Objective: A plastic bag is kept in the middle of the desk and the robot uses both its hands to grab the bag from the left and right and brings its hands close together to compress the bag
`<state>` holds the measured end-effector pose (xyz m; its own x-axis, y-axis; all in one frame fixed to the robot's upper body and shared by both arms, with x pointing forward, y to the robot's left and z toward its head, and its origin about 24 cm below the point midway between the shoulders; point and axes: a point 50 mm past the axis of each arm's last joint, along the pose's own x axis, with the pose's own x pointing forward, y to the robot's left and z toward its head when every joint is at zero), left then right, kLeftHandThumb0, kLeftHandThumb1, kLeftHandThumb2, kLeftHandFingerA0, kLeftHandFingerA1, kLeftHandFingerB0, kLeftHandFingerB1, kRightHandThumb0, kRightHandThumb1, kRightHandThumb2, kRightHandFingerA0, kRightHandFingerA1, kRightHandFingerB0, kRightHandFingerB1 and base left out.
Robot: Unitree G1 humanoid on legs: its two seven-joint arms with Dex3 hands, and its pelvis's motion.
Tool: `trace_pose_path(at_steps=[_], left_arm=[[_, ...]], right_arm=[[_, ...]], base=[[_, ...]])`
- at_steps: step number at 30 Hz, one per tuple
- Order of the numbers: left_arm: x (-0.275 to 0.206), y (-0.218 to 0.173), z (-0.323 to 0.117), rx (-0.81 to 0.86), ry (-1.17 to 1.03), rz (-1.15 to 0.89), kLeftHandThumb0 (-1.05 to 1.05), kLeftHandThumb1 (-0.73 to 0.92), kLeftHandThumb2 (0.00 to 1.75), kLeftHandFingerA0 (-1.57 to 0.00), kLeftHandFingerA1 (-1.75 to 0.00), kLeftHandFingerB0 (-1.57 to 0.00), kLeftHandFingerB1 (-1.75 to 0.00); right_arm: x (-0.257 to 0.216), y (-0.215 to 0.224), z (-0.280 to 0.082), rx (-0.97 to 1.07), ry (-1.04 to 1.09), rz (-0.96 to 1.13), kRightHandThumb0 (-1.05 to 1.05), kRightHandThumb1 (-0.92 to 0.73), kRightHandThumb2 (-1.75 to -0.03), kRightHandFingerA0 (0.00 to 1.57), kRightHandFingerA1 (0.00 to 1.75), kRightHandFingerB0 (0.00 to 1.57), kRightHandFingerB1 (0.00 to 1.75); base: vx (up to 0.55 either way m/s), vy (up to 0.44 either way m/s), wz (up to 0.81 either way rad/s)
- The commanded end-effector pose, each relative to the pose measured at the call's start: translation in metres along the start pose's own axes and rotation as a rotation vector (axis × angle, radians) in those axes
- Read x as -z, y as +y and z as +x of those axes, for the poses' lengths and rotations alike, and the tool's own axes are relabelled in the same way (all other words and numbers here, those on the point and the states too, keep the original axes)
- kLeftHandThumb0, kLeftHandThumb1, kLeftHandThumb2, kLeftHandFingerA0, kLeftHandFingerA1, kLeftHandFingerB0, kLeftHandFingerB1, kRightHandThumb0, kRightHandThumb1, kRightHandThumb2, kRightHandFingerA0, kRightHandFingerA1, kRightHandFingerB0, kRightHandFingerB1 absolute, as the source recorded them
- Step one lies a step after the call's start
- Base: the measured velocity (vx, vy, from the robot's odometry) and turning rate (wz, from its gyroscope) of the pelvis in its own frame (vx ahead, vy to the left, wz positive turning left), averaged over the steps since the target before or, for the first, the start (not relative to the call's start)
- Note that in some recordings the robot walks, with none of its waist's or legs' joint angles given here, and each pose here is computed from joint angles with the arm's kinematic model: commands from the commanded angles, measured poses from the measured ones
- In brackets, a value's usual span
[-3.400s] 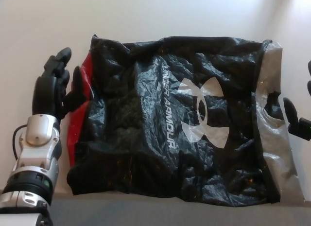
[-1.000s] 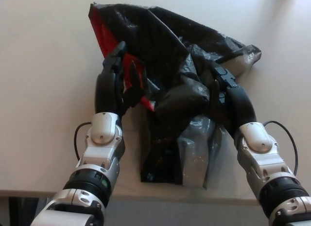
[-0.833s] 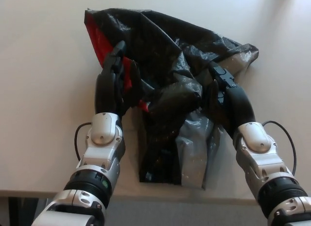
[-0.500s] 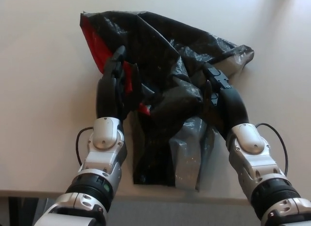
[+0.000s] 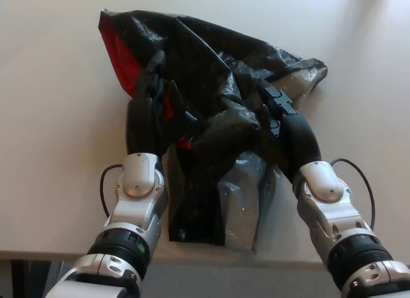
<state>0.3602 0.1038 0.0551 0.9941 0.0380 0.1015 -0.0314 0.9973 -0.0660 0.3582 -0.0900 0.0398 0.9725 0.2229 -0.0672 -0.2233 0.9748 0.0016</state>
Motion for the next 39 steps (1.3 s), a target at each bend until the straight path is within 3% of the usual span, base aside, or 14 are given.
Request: trace_pose_path(at_steps=[1,2,3,6,7,13,14,22,23,25,28,29,32,39], left_arm=[[-0.003,-0.004,0.0,0.023,-0.024,-0.049,-0.72,0.92,0.86,0.0,-0.2,-0.04,-0.24],[-0.002,-0.004,-0.001,0.044,-0.018,-0.091,-0.74,0.92,1.26,0.0,-0.17,-0.03,-0.2],[0.001,-0.003,0.0,0.031,0.021,-0.157,-0.79,0.88,1.16,0.0,-0.03,-0.05,-0.13],[0.007,0.002,-0.001,0.023,0.063,-0.206,-0.72,0.89,1.19,0.0,-0.07,0.0,-0.13],[0.01,0.004,-0.002,0.011,0.078,-0.178,-0.68,0.91,1.22,0.0,-0.11,0.0,-0.17],[0.021,0.006,-0.007,0.007,0.146,-0.129,-0.78,0.83,1.03,0.0,-0.04,0.0,-0.04],[0.021,0.008,-0.006,0.012,0.141,-0.113,-0.77,0.83,1.05,0.0,-0.03,0.0,-0.05],[0.026,0.007,-0.009,0.035,0.163,-0.059,-0.79,0.88,1.18,0.0,-0.19,0.0,-0.17],[0.03,0.006,-0.009,0.034,0.2,-0.012,-0.67,0.92,0.81,0.0,-0.18,-0.04,-0.22],[0.031,-0.002,-0.012,0.087,0.199,0.025,-0.77,0.91,1.21,0.0,-0.18,0.0,-0.16],[0.031,-0.01,-0.013,0.12,0.214,0.028,-0.77,0.92,1.23,0.0,-0.17,0.0,-0.16],[0.031,-0.014,-0.013,0.111,0.214,0.023,-0.72,0.92,0.85,-0.03,-0.21,-0.11,-0.25],[0.026,-0.027,-0.012,0.101,0.196,0.011,-0.7,0.85,1.17,-0.03,-0.32,-0.1,-0.35],[0.02,-0.04,-0.013,0.118,0.147,0.055,-0.71,0.85,1.14,-0.05,-0.34,-0.08,-0.33]], right_arm=[[-0.012,0.003,0.003,-0.028,-0.063,-0.01,-0.84,-0.87,-1.24,0.0,0.17,0.0,0.13],[-0.013,0.003,0.003,-0.039,-0.077,-0.043,-0.84,-0.87,-1.24,0.0,0.17,0.0,0.14],[-0.015,0.003,0.002,-0.052,-0.09,-0.11,-0.86,-0.92,-0.82,0.0,0.21,0.0,0.22],[-0.021,0.004,0.001,-0.101,-0.156,-0.192,-0.81,-0.92,-0.82,0.01,0.23,0.03,0.23],[-0.025,0.006,0.001,-0.119,-0.19,-0.228,-0.82,-0.87,-1.21,0.0,0.19,0.13,0.22],[-0.04,0.021,0.003,-0.181,-0.263,-0.307,-0.87,-0.87,-0.87,0.07,0.28,0.1,0.21],[-0.042,0.022,0.002,-0.188,-0.275,-0.302,-0.8,-0.86,-1.2,0.0,0.34,0.14,0.26],[-0.05,0.034,-0.003,-0.272,-0.324,-0.269,-0.8,-0.81,-1.19,0.0,0.37,0.12,0.25],[-0.051,0.037,-0.003,-0.28,-0.329,-0.258,-0.82,-0.82,-1.19,0.0,0.37,0.13,0.26],[-0.055,0.043,-0.005,-0.291,-0.354,-0.231,-0.86,-0.81,-1.19,0.04,0.42,0.14,0.29],[-0.056,0.046,-0.008,-0.31,-0.371,-0.204,-0.84,-0.8,-1.18,0.02,0.42,0.12,0.28],[-0.056,0.047,-0.008,-0.316,-0.368,-0.194,-0.86,-0.82,-1.19,0.03,0.42,0.13,0.26],[-0.056,0.05,-0.009,-0.326,-0.356,-0.159,-0.86,-0.82,-1.2,0.03,0.4,0.11,0.22],[-0.053,0.053,-0.008,-0.331,-0.347,-0.142,-0.89,-0.85,-1.21,0.02,0.41,0.14,0.2]], base=[[0.0,0.0,0.0],[0.0,0.0,0.0],[0.0,0.0,0.0],[0.0,0.0,0.0],[0.0,0.0,0.0],[0.0,0.0,0.0],[0.0,0.0,0.0],[0.0,0.0,0.0],[0.0,0.0,0.0],[0.0,0.0,0.0],[0.0,0.0,0.0],[0.0,0.0,0.0],[0.0,0.0,0.0],[0.0,0.0,0.0]])
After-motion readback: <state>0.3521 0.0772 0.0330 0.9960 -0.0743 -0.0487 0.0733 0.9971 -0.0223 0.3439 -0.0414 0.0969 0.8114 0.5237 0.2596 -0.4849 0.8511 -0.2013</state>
